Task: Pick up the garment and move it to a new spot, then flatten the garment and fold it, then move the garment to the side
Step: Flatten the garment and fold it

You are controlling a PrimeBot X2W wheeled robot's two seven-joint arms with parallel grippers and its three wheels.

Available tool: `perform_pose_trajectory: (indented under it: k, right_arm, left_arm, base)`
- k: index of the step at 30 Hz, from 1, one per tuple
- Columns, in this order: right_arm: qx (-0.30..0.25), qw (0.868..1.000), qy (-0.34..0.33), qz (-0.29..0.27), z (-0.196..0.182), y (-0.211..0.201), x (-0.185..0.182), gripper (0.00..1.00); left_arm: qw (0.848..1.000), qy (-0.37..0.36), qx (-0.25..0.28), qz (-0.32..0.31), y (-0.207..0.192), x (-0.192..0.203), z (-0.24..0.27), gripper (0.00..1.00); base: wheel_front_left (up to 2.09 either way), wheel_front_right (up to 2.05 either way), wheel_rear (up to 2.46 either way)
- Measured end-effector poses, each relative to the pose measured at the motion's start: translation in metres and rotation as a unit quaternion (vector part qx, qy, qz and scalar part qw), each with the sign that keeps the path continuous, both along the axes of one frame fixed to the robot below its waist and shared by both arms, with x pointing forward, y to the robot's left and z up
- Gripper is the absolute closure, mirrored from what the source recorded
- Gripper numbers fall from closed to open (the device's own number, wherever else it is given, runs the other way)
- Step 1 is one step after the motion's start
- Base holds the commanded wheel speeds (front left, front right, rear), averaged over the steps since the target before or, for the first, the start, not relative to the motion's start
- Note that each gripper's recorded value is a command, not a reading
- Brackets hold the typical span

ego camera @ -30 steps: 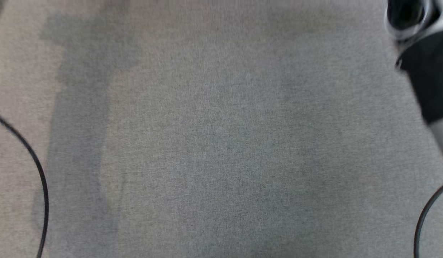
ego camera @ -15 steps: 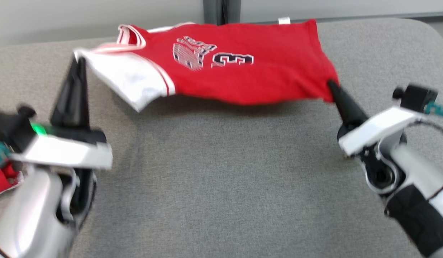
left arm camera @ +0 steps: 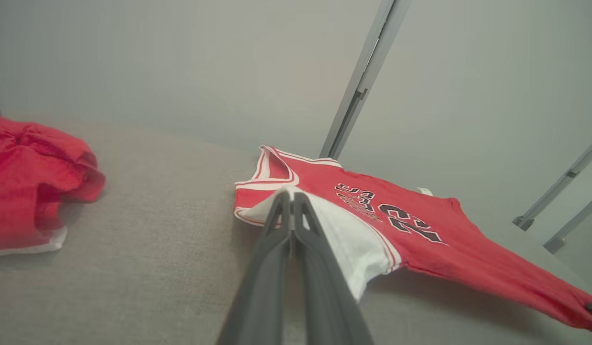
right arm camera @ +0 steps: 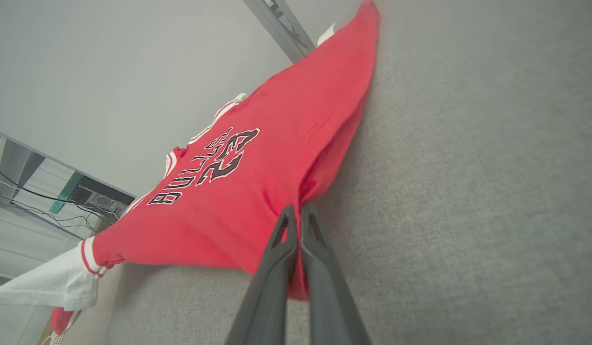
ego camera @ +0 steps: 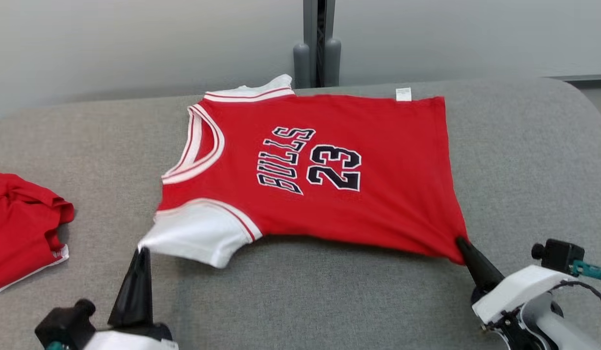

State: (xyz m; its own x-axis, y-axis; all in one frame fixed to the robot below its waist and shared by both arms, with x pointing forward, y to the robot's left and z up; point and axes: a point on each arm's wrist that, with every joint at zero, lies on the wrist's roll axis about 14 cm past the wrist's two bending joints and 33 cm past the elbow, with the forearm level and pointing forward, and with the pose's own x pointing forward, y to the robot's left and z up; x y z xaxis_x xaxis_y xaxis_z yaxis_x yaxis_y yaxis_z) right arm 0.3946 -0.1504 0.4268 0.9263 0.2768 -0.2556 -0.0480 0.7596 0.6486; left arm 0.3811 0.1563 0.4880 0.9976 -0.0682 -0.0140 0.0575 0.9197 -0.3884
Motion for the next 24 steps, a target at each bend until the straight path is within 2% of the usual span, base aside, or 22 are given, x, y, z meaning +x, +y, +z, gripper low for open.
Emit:
perform_pose_trajectory:
  k: [5, 7, 13, 20, 24]
  right_arm:
    - [0.000, 1.000, 0.025, -0.013, -0.016, -0.009, -0.020, 1.00]
    - [-0.004, 0.999, 0.040, -0.013, -0.025, -0.012, -0.030, 1.00]
    - [-0.020, 0.998, 0.055, -0.028, -0.036, -0.032, -0.038, 1.00]
    - [-0.051, 0.995, 0.080, -0.027, -0.054, -0.041, -0.045, 1.00]
    - [-0.054, 0.995, 0.079, -0.021, -0.055, -0.036, -0.043, 1.00]
  left_arm:
    - [0.998, 0.061, 0.002, 0.029, 0.015, -0.041, -0.035, 1.00]
    - [0.995, 0.092, -0.022, 0.032, 0.012, -0.063, -0.052, 1.00]
    - [0.990, 0.136, -0.028, 0.035, 0.011, -0.088, -0.071, 1.00]
    - [0.984, 0.177, -0.028, 0.005, -0.003, -0.094, -0.088, 1.00]
    - [0.986, 0.168, -0.016, -0.005, -0.005, -0.088, -0.085, 1.00]
  base:
    - [0.00, 0.00, 0.00]
    - [0.00, 0.00, 0.00]
    - [0.00, 0.00, 0.00]
    - [0.00, 0.00, 0.00]
    - [0.00, 0.00, 0.00]
